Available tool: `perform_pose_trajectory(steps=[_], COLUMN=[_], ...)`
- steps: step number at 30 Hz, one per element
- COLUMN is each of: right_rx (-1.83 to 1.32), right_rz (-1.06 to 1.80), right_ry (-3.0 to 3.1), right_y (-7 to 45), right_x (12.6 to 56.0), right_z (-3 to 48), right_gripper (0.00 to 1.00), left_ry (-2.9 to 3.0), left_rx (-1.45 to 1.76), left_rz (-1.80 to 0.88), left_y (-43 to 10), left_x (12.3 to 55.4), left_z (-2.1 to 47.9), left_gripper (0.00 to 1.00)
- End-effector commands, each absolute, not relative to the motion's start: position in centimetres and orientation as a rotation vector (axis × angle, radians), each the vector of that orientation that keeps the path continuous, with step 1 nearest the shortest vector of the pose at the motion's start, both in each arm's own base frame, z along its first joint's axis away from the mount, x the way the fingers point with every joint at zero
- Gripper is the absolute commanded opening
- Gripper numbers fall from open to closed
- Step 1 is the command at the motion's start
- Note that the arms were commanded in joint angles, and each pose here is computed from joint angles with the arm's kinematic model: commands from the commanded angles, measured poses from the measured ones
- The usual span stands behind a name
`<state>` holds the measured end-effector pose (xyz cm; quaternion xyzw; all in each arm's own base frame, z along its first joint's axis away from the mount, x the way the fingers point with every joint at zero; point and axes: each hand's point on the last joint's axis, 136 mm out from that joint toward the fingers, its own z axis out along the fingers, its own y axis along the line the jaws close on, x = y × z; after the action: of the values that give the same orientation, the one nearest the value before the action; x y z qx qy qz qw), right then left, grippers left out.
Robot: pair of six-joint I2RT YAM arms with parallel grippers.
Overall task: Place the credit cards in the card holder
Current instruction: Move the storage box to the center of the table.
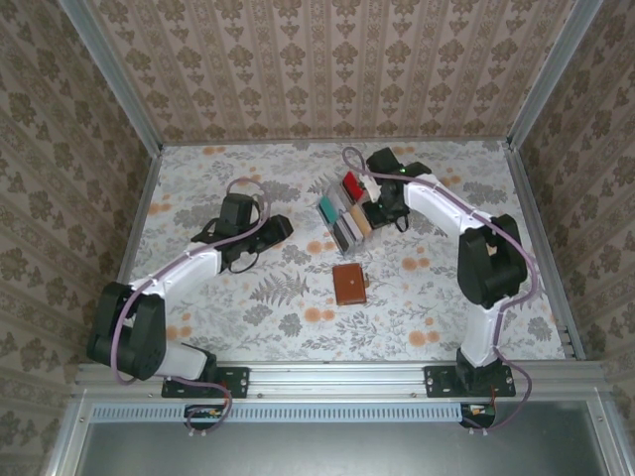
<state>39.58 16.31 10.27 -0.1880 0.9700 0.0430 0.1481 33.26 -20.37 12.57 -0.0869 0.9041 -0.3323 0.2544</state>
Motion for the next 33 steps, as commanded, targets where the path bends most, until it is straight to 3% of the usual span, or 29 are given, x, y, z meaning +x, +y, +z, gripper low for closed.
perform_pose_trajectory(steps=[1,14,18,23,28,33], right_rx=[-0.599,-0.590,-0.563,-0.429,-0.318,-0.387], right_rz=[0.026,-0.091,-0.157,-0.092,0.058,0.068], right_ry=[2.782,2.716,2.712,2.702,2.698,2.704], right_y=[13.7,10.0,8.9,9.2,12.3,16.5], right_x=[38.1,40.7,41.1,40.7,39.3,37.5], right_z=[10.2,11.1,11.9,16.5,18.4,16.3], right_gripper=[0.08,0.10,0.17,0.30,0.37,0.37], left_ry=[2.409,2.427,2.435,2.436,2.430,2.429], left_rx=[-0.135,-0.034,-0.025,-0.027,-0.032,-0.042], left_rz=[-0.959,-1.002,-1.001,-0.977,-0.966,-0.957], left_y=[-22.3,-25.8,-26.0,-25.6,-25.6,-25.5], left_x=[34.0,33.5,33.4,33.4,33.7,33.9], left_z=[14.5,14.4,14.3,14.2,14.2,14.1], left_gripper=[0.55,0.55,0.56,0.57,0.58,0.59])
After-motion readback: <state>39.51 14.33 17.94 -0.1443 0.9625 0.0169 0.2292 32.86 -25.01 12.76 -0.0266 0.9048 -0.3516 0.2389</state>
